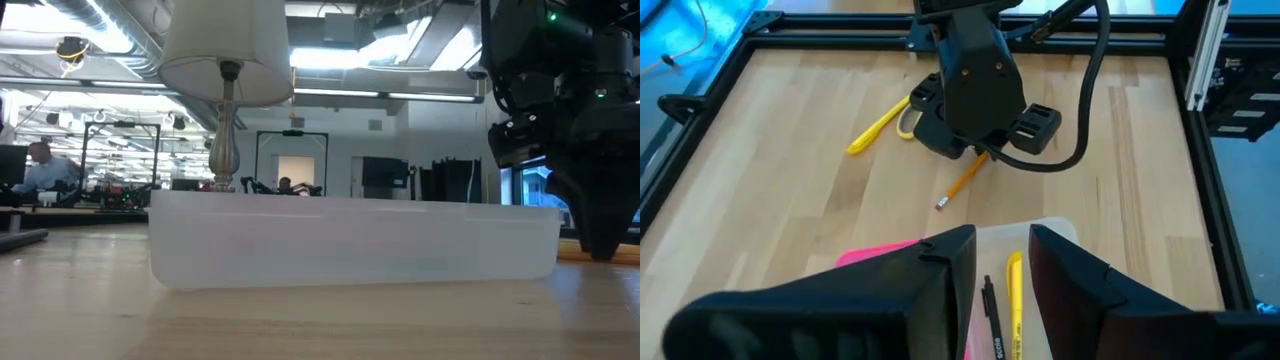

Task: Pick & place school supplies into a supply box
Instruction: Put the orange pencil into the transparent supply box

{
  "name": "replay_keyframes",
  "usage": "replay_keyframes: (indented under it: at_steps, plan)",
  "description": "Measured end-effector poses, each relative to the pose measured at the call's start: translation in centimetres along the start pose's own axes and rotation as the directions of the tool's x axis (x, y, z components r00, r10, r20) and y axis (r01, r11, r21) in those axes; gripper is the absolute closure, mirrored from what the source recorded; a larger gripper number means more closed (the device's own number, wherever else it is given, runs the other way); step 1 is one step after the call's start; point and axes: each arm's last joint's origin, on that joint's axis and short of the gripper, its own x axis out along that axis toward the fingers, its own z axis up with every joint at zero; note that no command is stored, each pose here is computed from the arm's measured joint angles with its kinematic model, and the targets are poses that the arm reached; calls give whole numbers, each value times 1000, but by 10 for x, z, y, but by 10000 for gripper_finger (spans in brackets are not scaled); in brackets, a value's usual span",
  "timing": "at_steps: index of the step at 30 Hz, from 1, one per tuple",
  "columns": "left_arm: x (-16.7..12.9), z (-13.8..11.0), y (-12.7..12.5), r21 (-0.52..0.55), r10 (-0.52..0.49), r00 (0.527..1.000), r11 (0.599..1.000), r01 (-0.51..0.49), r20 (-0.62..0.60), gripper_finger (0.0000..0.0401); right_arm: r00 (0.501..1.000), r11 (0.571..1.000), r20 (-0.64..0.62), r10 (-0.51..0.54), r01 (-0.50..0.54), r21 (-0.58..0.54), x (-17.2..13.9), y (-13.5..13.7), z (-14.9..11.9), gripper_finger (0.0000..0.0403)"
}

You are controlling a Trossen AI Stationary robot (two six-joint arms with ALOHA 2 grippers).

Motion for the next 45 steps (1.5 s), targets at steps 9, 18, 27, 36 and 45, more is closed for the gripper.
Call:
replay_keyframes:
  at_steps: [9,18,27,36,45]
  plan:
    - [0,0,0,3,0,1000,1000,0,-1,313,995,993,8,-103,103,-53,-15,5,7,291]
    - [0,0,0,4,1,1000,1000,-1,-4,313,997,998,-62,-48,45,-49,-19,7,7,291]
    - [0,-1,0,6,2,1000,1000,-2,-8,313,1000,994,31,5,-1,-113,-51,12,10,291]
    - [0,-2,1,31,5,1000,999,-5,-18,313,937,890,273,218,-76,-449,-129,35,25,291]
    - [0,-3,1,40,8,1000,999,-7,-25,313,871,857,405,280,-37,-513,-159,41,38,273]
